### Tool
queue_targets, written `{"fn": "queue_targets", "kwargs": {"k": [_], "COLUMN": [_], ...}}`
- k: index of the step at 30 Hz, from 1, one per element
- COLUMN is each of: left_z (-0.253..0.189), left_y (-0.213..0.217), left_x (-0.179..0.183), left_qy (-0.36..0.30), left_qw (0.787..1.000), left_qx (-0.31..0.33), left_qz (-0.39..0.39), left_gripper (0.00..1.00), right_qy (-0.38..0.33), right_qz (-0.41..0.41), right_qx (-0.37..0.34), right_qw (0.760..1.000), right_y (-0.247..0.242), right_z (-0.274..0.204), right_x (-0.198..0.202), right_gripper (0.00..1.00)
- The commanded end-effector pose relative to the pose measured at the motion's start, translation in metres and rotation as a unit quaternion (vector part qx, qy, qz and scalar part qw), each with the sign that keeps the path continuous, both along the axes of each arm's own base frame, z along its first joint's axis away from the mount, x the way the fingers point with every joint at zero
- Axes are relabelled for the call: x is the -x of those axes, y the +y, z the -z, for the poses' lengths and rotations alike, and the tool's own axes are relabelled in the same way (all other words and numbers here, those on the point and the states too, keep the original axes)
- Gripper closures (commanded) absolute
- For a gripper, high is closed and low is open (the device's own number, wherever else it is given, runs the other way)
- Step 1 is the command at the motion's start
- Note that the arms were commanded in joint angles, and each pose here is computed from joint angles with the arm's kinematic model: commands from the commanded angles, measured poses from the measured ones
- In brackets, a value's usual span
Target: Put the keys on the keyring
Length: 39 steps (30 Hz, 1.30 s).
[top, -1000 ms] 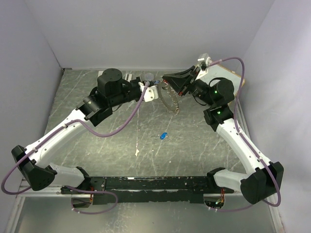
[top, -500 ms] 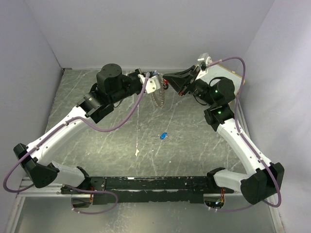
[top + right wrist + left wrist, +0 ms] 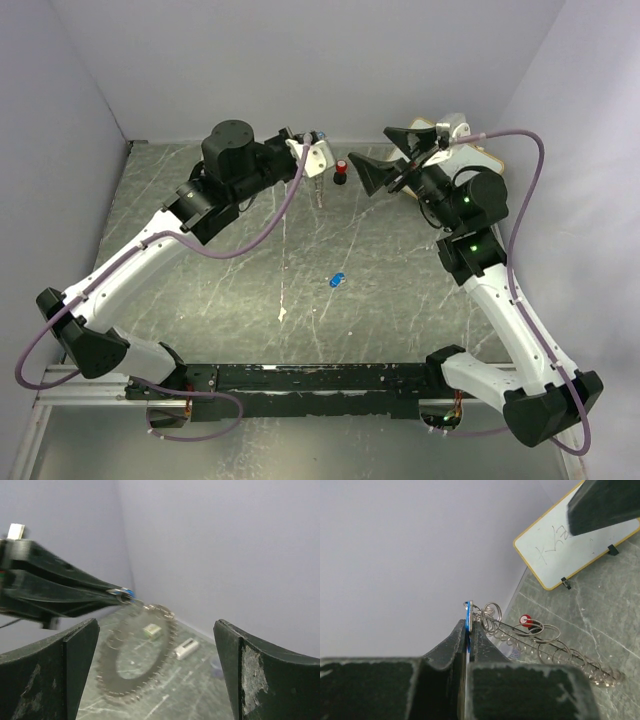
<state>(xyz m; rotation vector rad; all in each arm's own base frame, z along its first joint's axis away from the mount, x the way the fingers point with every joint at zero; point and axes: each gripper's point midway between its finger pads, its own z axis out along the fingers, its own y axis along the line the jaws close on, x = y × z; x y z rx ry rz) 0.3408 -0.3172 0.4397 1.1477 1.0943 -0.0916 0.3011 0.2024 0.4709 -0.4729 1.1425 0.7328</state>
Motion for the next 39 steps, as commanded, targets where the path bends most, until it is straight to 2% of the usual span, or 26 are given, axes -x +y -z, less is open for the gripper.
{"fn": "queue_targets", "kwargs": {"k": [1, 6, 12, 17, 22, 30, 35, 39], "left_z": [-0.034, -0.022, 0.035, 0.096, 0.133, 0.137, 0.158, 0.162], "left_y": [0.009, 0.009, 0.010, 0.021, 0.041, 0.040, 0.044, 0.042], "left_x": [-0.002, -0.004, -0.010, -0.014, -0.025, -0.029, -0.030, -0.027], "left_qy": [-0.030, -0.016, 0.068, 0.151, 0.180, 0.177, 0.191, 0.195], "left_qw": [0.999, 1.000, 0.993, 0.970, 0.943, 0.943, 0.934, 0.936], "left_qx": [0.026, -0.002, -0.088, -0.181, -0.256, -0.251, -0.272, -0.263], "left_qz": [-0.017, -0.020, -0.032, -0.062, -0.117, -0.125, -0.133, -0.125], "left_gripper": [0.93, 0.93, 0.93, 0.93, 0.93, 0.93, 0.93, 0.93], "right_qy": [0.038, 0.097, 0.139, 0.151, 0.164, 0.175, 0.183, 0.184], "right_qz": [0.111, 0.208, 0.234, 0.224, 0.221, 0.219, 0.227, 0.239], "right_qx": [0.012, 0.030, 0.062, 0.067, 0.074, 0.078, 0.074, 0.070], "right_qw": [0.993, 0.973, 0.960, 0.960, 0.958, 0.957, 0.954, 0.951], "right_y": [-0.031, -0.060, -0.066, -0.063, -0.061, -0.059, -0.062, -0.066], "right_z": [0.014, 0.036, 0.062, 0.076, 0.086, 0.094, 0.098, 0.099], "right_x": [-0.027, -0.051, -0.062, -0.060, -0.063, -0.065, -0.065, -0.065], "right_gripper": [0.00, 0.00, 0.00, 0.00, 0.00, 0.00, 0.00, 0.00]}}
